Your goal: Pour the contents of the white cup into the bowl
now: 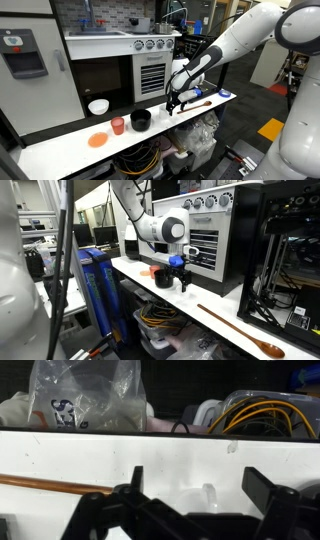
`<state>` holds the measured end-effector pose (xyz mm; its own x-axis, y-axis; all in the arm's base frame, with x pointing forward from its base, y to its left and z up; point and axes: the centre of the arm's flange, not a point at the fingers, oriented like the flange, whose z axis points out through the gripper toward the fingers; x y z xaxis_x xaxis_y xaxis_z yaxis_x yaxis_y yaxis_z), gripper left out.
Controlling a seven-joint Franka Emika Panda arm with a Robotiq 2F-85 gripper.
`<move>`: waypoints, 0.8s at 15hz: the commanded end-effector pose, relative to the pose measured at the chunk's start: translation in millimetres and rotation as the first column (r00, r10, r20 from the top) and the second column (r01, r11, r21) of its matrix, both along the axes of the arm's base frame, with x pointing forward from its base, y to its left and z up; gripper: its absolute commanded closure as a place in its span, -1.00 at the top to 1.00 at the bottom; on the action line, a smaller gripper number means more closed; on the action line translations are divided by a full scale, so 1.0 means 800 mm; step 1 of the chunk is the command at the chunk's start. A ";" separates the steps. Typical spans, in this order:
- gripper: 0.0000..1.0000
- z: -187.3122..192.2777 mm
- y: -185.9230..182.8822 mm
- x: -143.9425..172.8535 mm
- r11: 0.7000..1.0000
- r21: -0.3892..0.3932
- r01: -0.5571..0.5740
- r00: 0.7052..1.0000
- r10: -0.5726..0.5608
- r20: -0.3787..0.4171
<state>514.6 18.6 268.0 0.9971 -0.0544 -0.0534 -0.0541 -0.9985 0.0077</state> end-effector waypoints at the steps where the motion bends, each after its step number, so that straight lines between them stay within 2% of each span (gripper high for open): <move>1: 1.00 -0.019 0.006 0.030 1.000 -0.011 -0.027 1.000 0.027 0.012; 12: 1.00 -0.045 0.020 0.060 0.998 -0.021 -0.057 0.998 0.057 0.006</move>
<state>552.1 31.9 237.5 0.9980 -0.0169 -0.0610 -0.0158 -0.9997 0.0198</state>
